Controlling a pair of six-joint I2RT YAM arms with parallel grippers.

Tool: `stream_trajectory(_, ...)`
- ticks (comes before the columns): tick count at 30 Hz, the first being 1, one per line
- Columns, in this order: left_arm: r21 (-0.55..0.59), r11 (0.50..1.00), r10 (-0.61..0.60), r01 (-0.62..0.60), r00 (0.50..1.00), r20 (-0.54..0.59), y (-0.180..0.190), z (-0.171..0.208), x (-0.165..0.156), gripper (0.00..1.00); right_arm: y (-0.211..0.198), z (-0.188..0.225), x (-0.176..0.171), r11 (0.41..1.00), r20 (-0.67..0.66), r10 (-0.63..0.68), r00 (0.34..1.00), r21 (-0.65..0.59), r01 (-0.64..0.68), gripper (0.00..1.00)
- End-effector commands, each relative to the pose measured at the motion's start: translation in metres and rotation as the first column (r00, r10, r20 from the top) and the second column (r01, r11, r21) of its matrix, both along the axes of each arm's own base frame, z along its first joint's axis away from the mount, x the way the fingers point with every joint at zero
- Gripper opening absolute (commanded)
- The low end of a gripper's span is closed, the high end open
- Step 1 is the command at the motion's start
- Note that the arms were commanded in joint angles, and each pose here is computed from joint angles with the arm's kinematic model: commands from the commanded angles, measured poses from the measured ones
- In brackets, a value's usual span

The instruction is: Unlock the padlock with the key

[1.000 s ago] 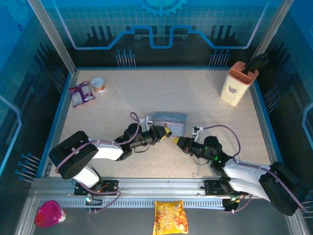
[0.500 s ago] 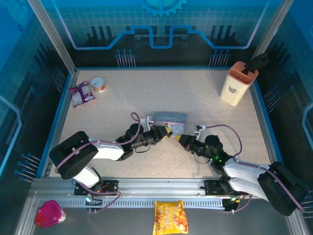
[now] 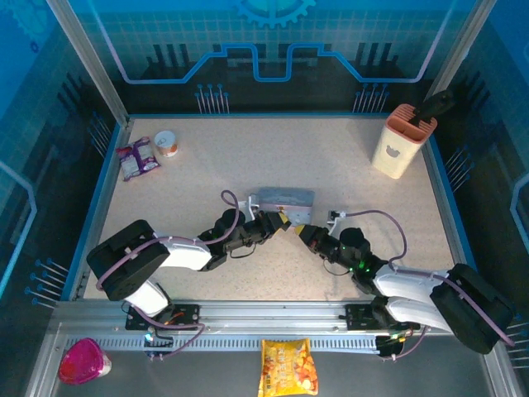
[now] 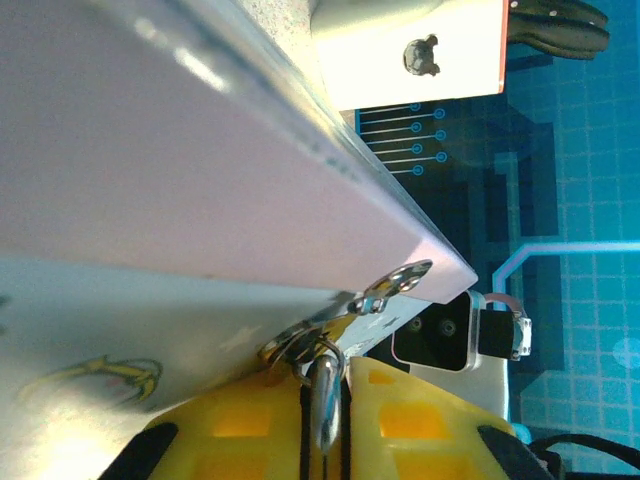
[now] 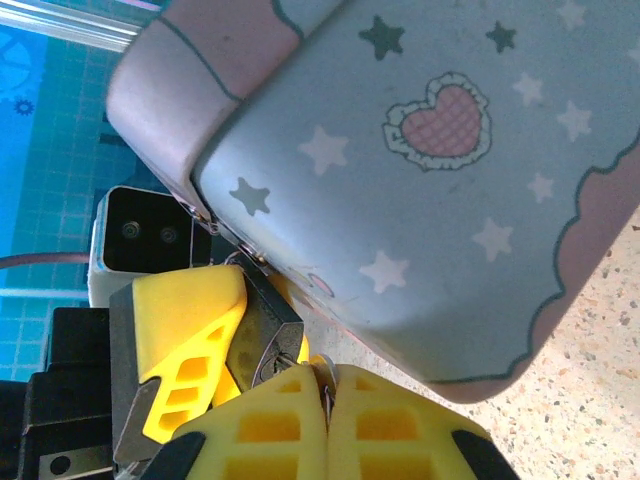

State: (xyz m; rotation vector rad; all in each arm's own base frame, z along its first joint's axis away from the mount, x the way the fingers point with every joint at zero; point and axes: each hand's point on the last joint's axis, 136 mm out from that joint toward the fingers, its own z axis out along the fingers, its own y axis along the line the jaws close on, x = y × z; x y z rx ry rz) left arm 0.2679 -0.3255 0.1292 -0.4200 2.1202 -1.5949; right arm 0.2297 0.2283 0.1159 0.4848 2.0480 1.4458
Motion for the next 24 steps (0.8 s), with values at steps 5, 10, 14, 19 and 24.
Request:
stream_trajectory(5,-0.189,0.910,-0.331,0.368,0.922,0.200,-0.060,0.085,-0.066,0.00,0.042,0.058,-0.021,0.980,0.150,0.136,0.979,0.123,-0.155,0.00)
stream_trajectory(10,-0.189,0.917,-0.314,0.352,0.927,0.203,-0.057,0.086,-0.062,0.00,0.042,0.052,-0.028,0.983,0.134,0.137,0.981,0.107,-0.152,0.00)
stream_trajectory(14,-0.182,0.920,-0.310,0.348,0.928,0.204,-0.056,0.087,-0.061,0.00,0.043,0.048,-0.035,0.983,0.129,0.141,0.982,0.098,-0.154,0.00)
stream_trajectory(19,-0.180,0.923,-0.302,0.340,0.930,0.208,-0.055,0.088,-0.059,0.00,0.045,0.046,-0.039,0.984,0.126,0.144,0.982,0.090,-0.156,0.00)
stream_trajectory(24,-0.178,0.923,-0.302,0.340,0.930,0.208,-0.054,0.089,-0.059,0.00,0.052,0.044,-0.042,0.982,0.122,0.159,0.980,0.084,-0.169,0.00)
